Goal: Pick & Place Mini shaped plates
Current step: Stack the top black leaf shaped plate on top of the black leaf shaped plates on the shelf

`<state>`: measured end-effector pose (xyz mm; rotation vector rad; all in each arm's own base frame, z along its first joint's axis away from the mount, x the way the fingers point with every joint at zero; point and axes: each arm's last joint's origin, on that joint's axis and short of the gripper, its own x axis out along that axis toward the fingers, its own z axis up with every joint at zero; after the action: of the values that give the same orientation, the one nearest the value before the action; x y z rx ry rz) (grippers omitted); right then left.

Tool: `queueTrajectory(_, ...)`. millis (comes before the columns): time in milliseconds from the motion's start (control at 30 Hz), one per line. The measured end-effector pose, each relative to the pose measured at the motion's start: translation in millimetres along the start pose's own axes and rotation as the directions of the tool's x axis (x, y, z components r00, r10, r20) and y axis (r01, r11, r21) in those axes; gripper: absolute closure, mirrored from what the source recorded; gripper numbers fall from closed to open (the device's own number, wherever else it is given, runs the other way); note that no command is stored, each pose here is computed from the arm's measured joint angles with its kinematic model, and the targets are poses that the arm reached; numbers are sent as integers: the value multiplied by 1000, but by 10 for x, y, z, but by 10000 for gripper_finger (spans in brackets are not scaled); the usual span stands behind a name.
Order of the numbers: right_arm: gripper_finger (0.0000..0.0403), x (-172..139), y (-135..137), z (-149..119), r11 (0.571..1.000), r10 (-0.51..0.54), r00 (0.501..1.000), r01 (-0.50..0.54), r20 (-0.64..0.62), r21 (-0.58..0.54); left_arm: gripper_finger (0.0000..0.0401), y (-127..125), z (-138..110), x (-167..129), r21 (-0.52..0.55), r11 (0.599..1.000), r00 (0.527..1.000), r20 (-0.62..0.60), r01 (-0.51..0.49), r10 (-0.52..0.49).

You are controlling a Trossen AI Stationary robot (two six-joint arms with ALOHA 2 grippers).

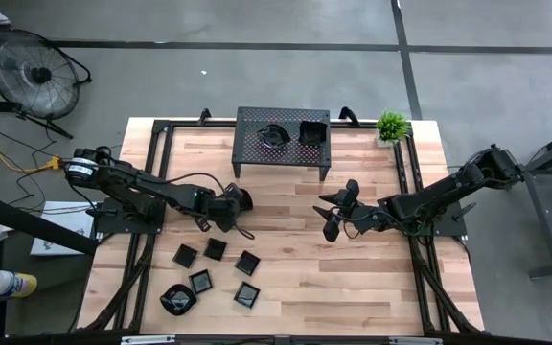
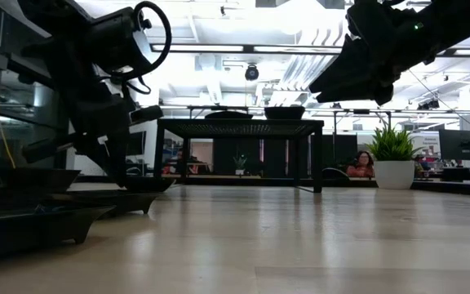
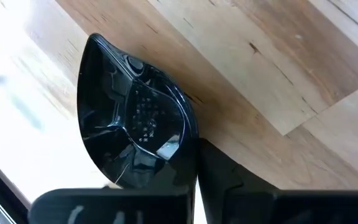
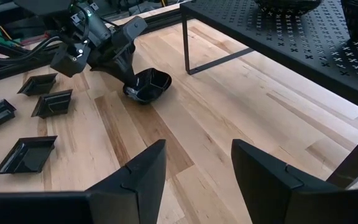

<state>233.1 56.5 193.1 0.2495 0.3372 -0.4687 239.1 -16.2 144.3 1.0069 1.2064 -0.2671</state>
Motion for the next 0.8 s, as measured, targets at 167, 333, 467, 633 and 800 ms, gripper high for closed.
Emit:
queueTrajectory(167, 226, 0, 0, 0, 1000, 0, 1000, 0, 0, 0, 398, 1, 0, -1, -11, 1000, 1000, 0, 0, 0)
queueTrajectory(333, 226, 0, 0, 0, 1000, 0, 1000, 0, 0, 0, 399, 0, 1, -1, -20, 1000, 1000, 1, 1, -1)
queueTrajectory(467, 226, 0, 0, 0, 1000, 0, 1000, 0, 0, 0, 400, 3, 0, -9, -29, 1000, 1000, 3, 0, 0)
queueTrajectory(633, 226, 0, 0, -1, 1000, 2, 1000, -2, -1, 0, 400, 33, 5, -57, -51, 999, 1000, -4, 12, -12)
queueTrajectory(800, 226, 0, -1, -3, 1000, 2, 1000, -2, -3, 6, 401, 133, 48, -149, -89, 996, 1000, -7, 16, -17)
